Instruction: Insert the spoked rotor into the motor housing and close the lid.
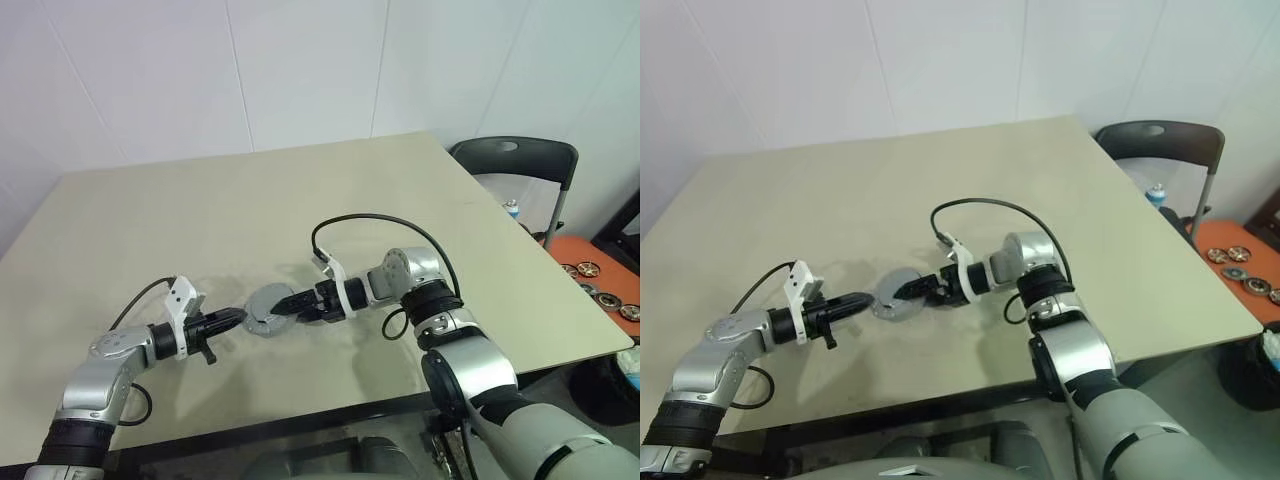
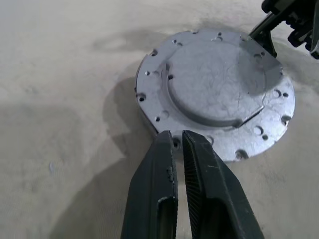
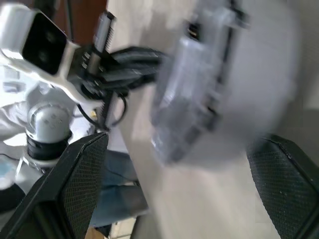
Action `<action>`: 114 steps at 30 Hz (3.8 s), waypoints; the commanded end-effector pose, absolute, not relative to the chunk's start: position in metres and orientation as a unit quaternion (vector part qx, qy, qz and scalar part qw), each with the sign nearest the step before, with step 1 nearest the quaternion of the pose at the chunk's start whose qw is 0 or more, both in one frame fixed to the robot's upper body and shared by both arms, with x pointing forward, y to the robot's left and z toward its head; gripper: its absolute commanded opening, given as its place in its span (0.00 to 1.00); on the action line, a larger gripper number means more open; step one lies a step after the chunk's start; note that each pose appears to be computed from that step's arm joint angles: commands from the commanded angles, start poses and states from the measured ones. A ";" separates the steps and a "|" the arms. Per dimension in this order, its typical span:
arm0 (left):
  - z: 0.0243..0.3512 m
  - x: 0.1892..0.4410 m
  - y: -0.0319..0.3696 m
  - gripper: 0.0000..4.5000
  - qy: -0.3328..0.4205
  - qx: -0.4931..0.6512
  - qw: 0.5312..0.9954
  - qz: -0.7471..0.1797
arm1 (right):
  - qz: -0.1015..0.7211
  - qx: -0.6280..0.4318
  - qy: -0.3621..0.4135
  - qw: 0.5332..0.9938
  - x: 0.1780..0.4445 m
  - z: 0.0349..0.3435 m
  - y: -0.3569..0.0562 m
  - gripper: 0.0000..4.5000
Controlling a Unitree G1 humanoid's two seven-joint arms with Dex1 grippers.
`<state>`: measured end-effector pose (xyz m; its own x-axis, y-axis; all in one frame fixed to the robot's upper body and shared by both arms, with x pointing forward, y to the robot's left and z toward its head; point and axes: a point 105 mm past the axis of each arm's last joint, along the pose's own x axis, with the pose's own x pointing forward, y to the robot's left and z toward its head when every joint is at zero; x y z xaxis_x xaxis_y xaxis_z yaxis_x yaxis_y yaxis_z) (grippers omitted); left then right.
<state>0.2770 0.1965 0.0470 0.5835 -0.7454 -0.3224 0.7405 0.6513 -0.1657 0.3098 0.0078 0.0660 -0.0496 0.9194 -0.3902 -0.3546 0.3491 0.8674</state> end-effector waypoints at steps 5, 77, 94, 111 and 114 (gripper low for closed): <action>0.032 0.272 0.199 0.09 0.217 -0.005 0.883 -0.417 | 0.505 0.277 0.482 0.660 0.320 0.082 0.021 0.99; 0.111 0.280 0.240 0.09 0.109 -0.084 0.945 -0.297 | 0.394 0.521 0.405 0.639 0.359 0.092 0.036 0.50; 0.122 0.282 0.227 0.09 0.075 -0.331 0.895 -0.288 | 0.440 0.559 0.342 0.614 0.370 0.140 0.039 0.50; 0.113 0.288 0.221 0.79 0.073 -0.462 0.847 -0.253 | 0.425 0.528 0.358 0.642 0.372 0.131 0.035 0.50; 0.109 0.287 0.217 0.79 0.081 -0.470 0.841 -0.256 | 0.419 0.523 0.363 0.648 0.372 0.128 0.034 0.50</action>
